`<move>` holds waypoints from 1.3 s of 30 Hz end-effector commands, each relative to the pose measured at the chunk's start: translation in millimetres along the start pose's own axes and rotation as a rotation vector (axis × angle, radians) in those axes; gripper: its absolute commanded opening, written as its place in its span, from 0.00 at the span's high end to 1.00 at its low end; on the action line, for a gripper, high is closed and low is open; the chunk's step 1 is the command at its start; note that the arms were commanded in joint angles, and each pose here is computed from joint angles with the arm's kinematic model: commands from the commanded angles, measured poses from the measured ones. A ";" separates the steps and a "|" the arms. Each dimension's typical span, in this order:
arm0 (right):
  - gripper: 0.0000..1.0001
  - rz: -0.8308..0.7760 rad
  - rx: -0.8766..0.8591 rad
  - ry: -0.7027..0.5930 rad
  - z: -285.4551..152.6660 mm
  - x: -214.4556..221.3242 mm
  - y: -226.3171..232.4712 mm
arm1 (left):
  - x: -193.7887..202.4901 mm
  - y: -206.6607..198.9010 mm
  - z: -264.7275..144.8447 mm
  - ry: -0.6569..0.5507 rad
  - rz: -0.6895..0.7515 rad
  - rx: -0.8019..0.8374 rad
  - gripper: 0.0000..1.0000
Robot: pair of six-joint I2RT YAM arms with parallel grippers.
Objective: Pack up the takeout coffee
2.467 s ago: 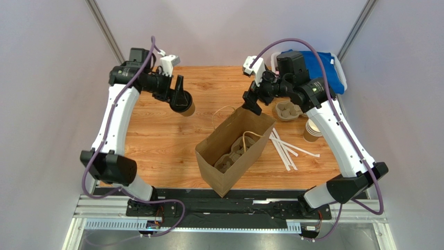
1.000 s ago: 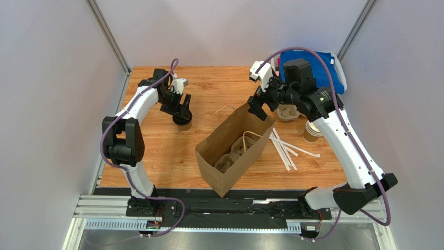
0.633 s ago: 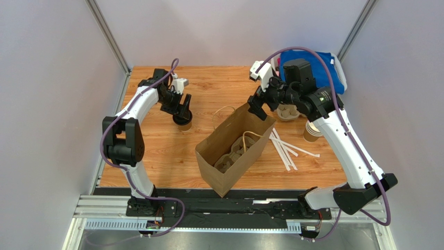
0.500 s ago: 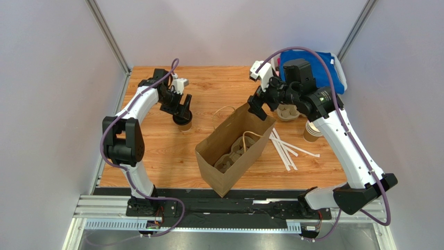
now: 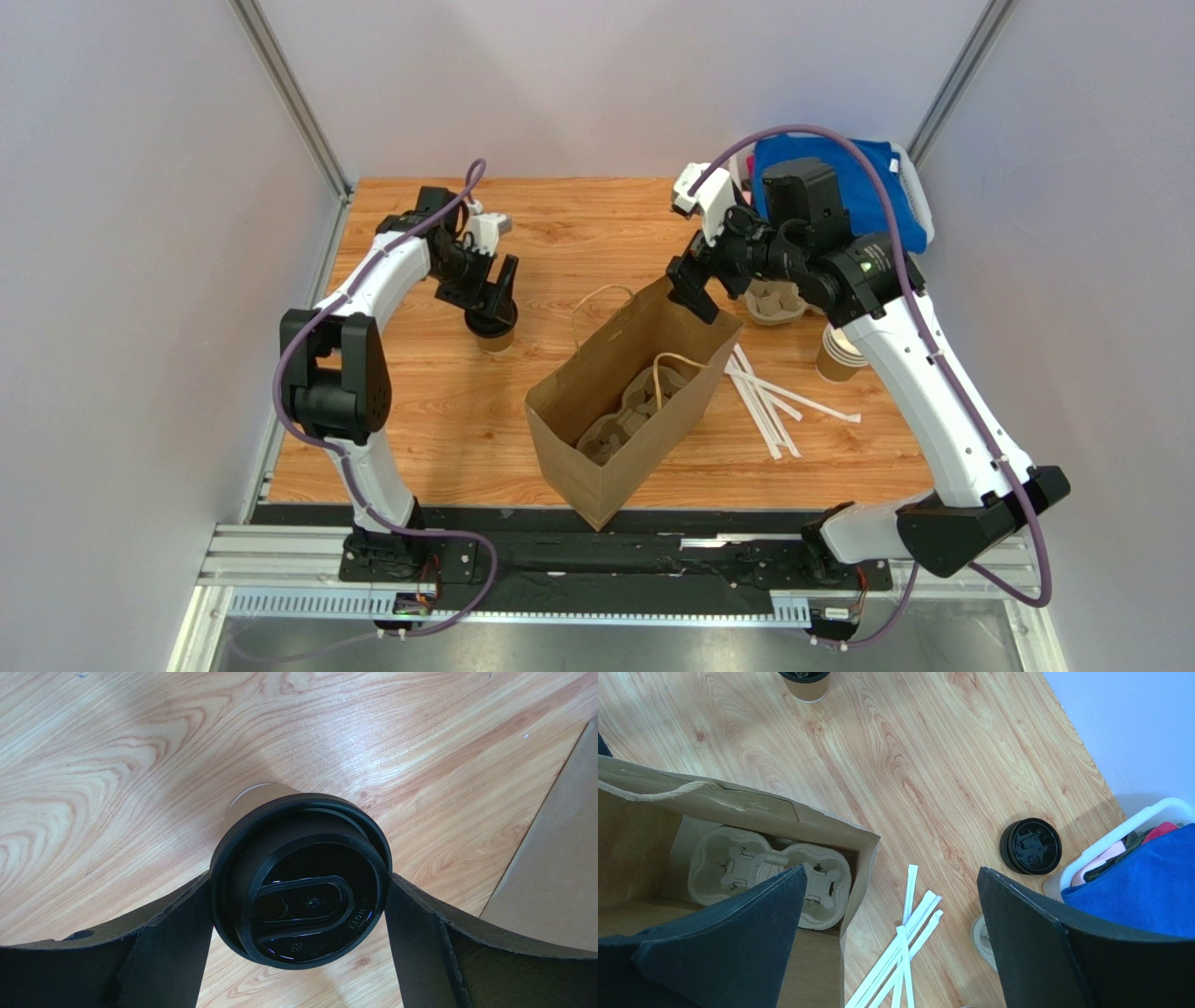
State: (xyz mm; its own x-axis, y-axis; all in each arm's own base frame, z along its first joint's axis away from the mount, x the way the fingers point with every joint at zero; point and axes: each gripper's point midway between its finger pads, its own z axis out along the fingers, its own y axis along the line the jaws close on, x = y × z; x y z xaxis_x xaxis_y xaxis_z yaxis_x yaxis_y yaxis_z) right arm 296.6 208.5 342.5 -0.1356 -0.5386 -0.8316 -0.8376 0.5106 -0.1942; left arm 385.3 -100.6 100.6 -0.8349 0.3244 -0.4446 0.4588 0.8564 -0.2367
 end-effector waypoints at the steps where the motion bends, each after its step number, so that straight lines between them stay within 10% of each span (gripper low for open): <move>1: 0.00 -0.003 0.030 -0.039 -6.3 -9.1 -3.6 | 1.8 8.0 2.1 0.019 0.027 -0.033 0.18; 12: 0.00 -0.009 0.061 -0.051 -6.4 -13.7 -11.1 | -21.1 -20.8 -53.7 -0.104 0.046 0.028 0.42; 23: 0.00 -0.101 -0.083 -0.141 -0.6 -34.4 3.2 | -82.5 -120.9 -242.6 -0.545 0.188 0.266 0.57; 39: 0.00 -0.137 -0.308 -0.154 28.4 -43.5 34.2 | -26.4 -266.9 -369.4 -0.755 0.575 0.613 0.66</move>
State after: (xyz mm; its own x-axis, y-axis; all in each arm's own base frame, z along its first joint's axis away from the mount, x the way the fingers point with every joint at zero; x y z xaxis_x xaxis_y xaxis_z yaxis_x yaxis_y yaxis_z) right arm 299.9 261.9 345.9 0.0463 -0.5075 -0.8604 -0.9514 0.2400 -0.1928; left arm 230.8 -163.1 465.3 -0.2550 0.1076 -0.9609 0.8784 0.4411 -0.1837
